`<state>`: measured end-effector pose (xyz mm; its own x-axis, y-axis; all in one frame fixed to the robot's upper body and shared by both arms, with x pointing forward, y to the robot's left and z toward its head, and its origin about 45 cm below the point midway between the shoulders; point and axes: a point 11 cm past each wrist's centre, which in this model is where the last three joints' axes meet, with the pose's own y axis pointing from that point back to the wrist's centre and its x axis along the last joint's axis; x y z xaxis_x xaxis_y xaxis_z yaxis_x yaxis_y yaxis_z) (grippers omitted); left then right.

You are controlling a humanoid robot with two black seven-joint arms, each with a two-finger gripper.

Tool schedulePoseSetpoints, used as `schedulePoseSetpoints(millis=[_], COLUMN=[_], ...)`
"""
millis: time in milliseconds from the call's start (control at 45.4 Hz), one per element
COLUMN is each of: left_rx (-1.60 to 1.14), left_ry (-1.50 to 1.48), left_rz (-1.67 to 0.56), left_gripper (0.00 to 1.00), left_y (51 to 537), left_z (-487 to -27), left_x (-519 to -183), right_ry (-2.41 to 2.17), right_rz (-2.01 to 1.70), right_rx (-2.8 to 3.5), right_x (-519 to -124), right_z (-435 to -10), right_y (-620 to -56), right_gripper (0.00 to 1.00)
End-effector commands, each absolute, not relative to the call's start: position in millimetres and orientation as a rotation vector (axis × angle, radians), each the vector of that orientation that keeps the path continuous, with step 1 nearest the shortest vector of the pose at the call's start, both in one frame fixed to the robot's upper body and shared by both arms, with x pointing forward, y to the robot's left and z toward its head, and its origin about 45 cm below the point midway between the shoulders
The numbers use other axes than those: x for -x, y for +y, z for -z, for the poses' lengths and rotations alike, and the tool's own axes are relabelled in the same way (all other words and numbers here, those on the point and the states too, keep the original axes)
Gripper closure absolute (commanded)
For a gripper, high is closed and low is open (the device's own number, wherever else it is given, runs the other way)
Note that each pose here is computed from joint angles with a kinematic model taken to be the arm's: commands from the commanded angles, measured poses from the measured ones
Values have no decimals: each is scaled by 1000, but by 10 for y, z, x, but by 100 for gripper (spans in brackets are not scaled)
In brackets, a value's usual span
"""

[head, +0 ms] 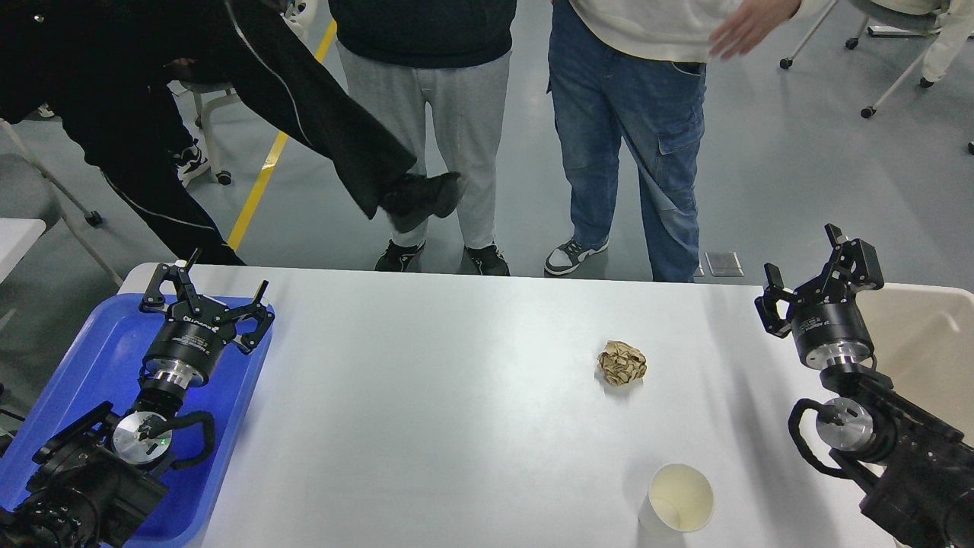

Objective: Tidy desktop

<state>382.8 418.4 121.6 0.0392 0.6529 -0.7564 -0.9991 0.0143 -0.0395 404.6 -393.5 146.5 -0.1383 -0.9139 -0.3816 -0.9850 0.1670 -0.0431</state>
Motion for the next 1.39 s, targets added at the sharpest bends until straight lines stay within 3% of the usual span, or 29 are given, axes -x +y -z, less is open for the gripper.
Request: schedulePoseSetpoints(millis=[0,750,1367], left_rx=[691,691,691], left_ry=[645,645,643], left_rz=[-1433,-1434,-1433], left_gripper=[0,0,0], left_y=[4181,4184,4181], left_z=[-1221,-1216,-1221], left_x=[-3833,-3828,-3833], right_ry=[2132,2125,2119], right_rz=[-312,-332,-275], right_rx=[1818,1837,1861], right_x=[-4047,-4046,-4230], right_z=[-1459,-1405,-1633], right_y=[-3928,-3820,-3837], right_gripper=[0,0,0])
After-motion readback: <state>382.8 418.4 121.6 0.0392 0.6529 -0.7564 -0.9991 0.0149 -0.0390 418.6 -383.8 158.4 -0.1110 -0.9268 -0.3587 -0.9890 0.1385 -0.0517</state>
